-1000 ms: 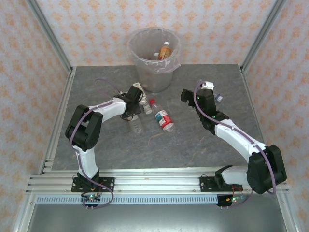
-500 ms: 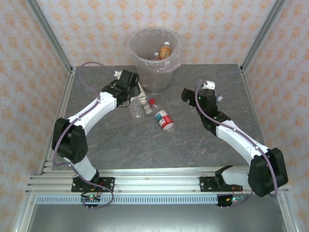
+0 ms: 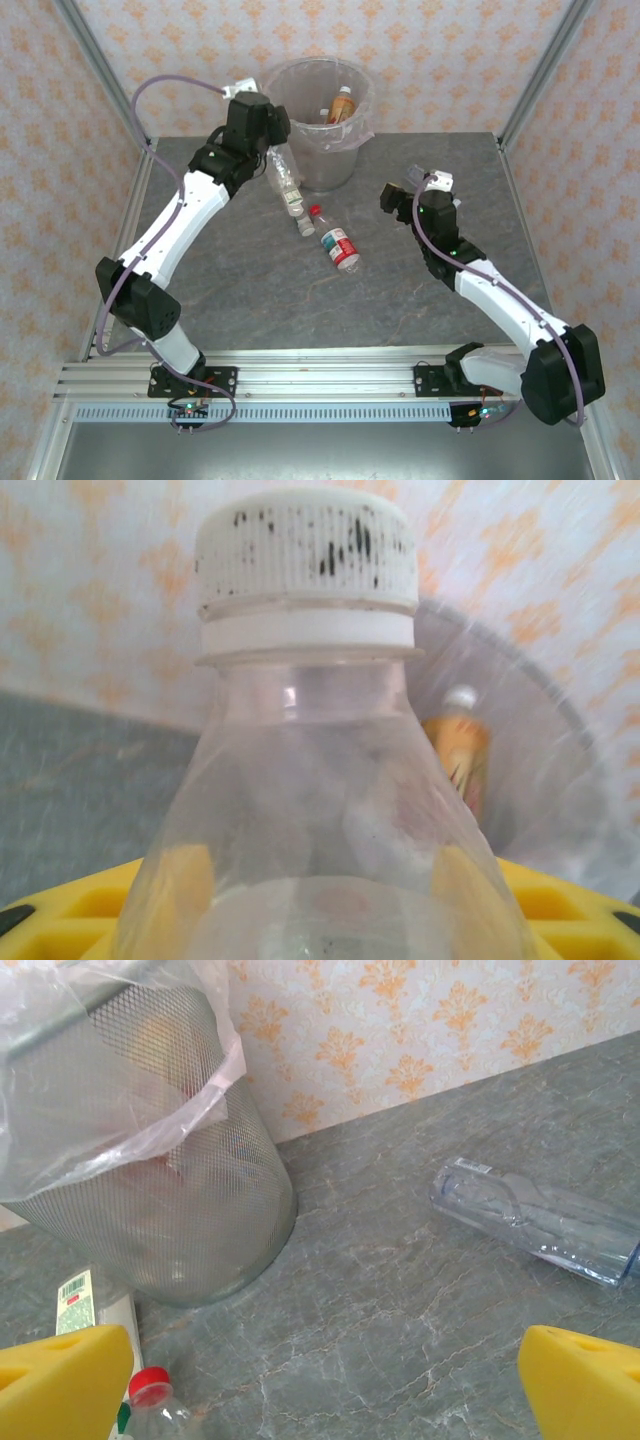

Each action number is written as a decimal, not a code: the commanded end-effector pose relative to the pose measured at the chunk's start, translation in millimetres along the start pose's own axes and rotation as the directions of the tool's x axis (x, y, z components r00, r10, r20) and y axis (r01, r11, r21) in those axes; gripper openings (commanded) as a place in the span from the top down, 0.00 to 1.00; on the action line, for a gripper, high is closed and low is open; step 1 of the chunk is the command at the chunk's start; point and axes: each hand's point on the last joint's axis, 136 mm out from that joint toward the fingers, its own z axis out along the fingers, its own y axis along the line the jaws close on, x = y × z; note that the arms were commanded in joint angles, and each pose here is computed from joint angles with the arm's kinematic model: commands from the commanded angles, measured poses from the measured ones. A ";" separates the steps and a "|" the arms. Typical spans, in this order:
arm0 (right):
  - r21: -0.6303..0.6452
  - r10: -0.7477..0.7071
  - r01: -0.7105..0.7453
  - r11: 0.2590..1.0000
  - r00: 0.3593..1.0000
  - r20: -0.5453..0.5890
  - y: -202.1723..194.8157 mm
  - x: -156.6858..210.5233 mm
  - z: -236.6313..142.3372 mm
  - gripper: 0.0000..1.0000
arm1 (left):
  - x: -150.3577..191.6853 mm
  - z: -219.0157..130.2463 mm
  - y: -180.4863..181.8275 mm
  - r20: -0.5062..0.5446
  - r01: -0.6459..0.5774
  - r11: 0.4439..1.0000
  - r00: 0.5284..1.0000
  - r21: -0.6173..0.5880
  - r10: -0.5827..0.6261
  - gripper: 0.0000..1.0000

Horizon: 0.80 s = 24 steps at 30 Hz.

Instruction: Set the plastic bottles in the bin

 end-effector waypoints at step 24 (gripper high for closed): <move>-0.007 0.024 -0.024 1.000 0.997 0.077 -22.8 7.2 -44.1 0.01 | -113.2 91.1 -44.7 0.490 -0.015 0.982 0.865 -0.186 0.106 0.44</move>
